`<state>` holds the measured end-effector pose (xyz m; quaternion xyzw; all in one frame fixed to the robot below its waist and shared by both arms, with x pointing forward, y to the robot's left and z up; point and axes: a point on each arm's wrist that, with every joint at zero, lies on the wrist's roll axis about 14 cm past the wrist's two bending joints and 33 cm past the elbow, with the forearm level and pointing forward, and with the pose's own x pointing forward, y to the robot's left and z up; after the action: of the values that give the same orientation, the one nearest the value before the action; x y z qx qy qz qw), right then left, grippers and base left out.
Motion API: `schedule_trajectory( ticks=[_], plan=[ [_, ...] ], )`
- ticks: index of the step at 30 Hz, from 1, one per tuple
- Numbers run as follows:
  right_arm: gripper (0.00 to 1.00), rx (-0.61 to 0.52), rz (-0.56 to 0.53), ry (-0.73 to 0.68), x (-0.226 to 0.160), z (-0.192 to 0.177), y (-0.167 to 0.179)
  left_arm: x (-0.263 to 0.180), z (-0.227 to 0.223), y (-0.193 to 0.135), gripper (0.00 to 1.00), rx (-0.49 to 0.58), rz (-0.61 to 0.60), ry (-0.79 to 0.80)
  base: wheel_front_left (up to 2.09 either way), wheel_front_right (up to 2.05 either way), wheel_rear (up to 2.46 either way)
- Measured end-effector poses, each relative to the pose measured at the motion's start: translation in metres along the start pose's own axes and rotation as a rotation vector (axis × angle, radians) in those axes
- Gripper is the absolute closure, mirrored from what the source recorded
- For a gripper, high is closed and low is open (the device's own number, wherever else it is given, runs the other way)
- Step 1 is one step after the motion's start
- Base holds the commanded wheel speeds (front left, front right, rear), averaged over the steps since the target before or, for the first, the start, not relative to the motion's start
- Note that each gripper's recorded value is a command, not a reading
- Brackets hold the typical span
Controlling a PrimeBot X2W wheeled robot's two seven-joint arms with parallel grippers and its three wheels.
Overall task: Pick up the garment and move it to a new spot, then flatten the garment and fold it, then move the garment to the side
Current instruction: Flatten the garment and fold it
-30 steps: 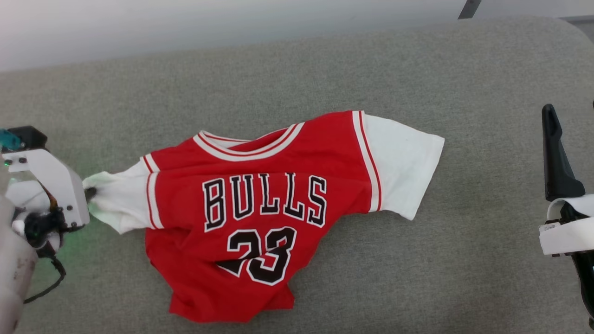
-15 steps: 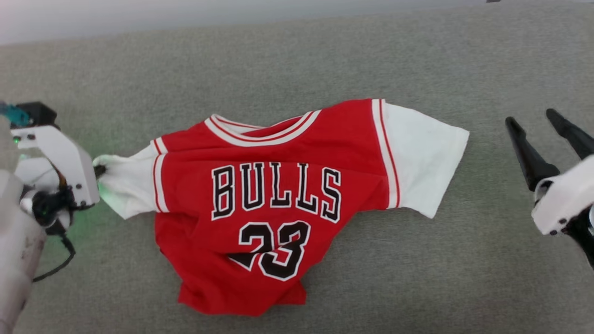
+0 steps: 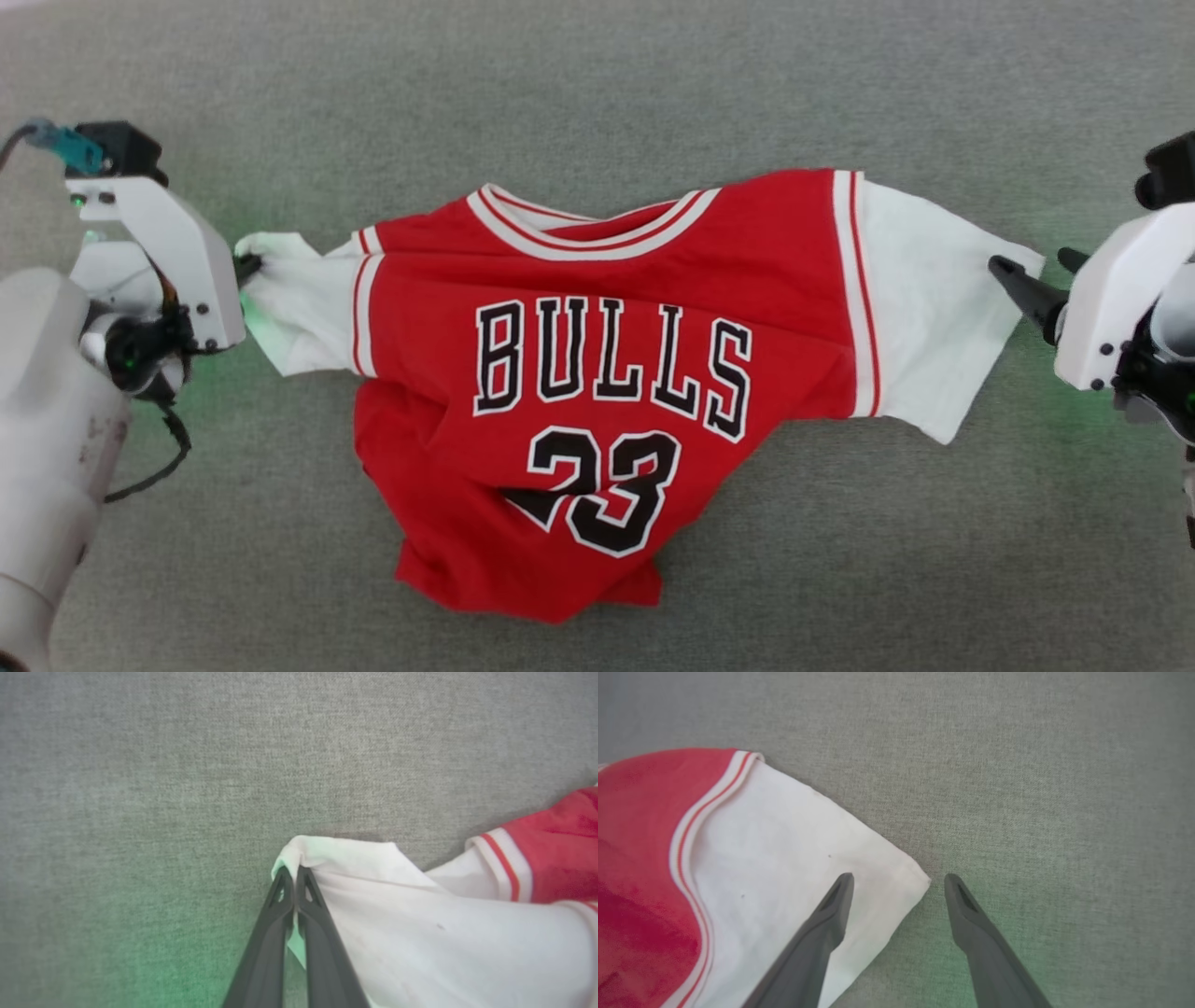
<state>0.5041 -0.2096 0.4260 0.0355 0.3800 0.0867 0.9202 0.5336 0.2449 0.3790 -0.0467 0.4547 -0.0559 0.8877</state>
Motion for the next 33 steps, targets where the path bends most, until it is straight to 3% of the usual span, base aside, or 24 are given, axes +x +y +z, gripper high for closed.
schedule_trajectory(
  ticks=[8,9,10,11,22,26,33],
  plan=[
    [0.00,0.045,0.011,0.169,0.030,-0.021,0.004,0.005,-0.001,0.002,1.00,-0.013,-0.003,0.005,0.00,0.00,0.00],
    [0.31,0.046,0.011,0.191,0.031,-0.023,0.004,0.005,-0.001,0.002,1.00,-0.011,-0.002,0.006,0.00,0.00,0.00],
    [0.95,0.044,0.011,0.207,0.031,-0.023,0.004,0.006,-0.001,0.002,1.00,-0.011,-0.002,0.007,0.00,0.00,0.00],
    [1.00,0.039,0.010,0.220,0.032,-0.024,0.004,0.006,-0.001,0.002,1.00,-0.012,-0.003,0.008,0.00,0.00,0.00],
    [1.00,0.073,0.041,0.198,0.022,-0.010,0.014,-0.009,0.008,-0.001,1.00,0.014,0.006,0.017,0.00,0.00,0.00],
    [1.00,0.068,0.062,0.081,0.008,0.029,0.022,-0.025,0.022,-0.006,1.00,0.058,0.011,-0.007,0.00,0.00,0.00],
    [1.00,0.011,0.072,-0.198,-0.038,0.112,0.036,-0.079,0.092,-0.020,1.00,0.127,0.018,-0.198,0.00,0.00,0.00]
  ],
)
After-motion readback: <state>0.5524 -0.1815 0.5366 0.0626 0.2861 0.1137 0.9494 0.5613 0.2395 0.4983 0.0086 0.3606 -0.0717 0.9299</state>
